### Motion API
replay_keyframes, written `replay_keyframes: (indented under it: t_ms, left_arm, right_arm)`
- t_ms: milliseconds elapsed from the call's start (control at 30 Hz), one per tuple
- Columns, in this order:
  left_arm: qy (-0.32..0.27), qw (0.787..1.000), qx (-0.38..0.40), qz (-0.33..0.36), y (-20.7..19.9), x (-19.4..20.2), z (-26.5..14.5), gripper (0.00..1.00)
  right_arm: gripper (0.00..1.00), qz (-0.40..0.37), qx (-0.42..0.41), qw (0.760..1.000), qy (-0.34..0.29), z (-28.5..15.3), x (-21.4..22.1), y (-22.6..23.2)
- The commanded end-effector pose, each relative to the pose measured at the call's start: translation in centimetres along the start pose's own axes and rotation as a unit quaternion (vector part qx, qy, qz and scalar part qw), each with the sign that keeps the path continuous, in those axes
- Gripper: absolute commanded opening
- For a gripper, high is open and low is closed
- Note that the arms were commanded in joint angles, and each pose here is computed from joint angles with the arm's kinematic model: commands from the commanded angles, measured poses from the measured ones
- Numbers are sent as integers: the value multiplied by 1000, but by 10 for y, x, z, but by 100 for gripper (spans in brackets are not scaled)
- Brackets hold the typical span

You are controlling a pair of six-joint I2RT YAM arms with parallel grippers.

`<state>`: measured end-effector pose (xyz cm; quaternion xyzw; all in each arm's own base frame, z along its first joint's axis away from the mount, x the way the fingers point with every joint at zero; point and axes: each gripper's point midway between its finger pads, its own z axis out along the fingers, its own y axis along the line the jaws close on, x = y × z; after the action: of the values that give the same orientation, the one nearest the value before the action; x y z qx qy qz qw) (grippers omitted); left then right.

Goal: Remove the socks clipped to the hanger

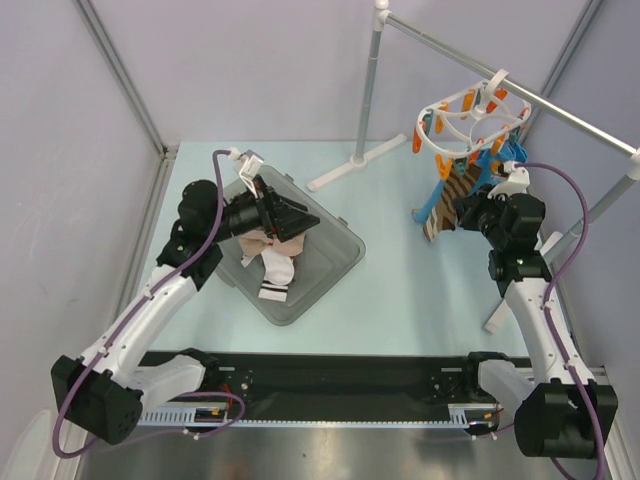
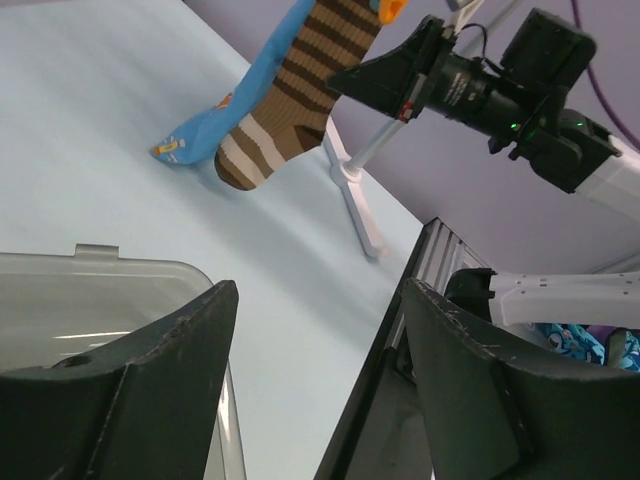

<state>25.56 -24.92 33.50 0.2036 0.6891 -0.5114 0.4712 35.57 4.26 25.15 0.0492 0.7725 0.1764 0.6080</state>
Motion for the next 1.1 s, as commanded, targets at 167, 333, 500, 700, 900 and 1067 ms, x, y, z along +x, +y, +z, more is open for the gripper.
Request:
replay_keyframes:
  t_ms: [167,333,500,700,900,1067]
  left_arm:
    - [-13,1000,2,-2,-3,-1,25,73]
    - [-6,1000,5,17,-15,7,57,76]
    - [-1,998,51,31,-45,18,92,76]
    - [31,997,34,63,-58,33,136,79]
    - [32,996,-17,88,-47,30,169,83]
    - [33,995,-9,94,-54,38,190,83]
  right_arm:
    - [0,55,-92,994,-16,-33,-45,62]
    - [0,84,-133,988,3,-48,-46,88]
    - [0,104,-163,981,-4,-63,-57,105]
    - [0,126,-176,976,2,-74,-62,115]
    - [0,152,-191,970,10,-77,-63,122]
    - [0,174,-204,963,4,-79,-64,126]
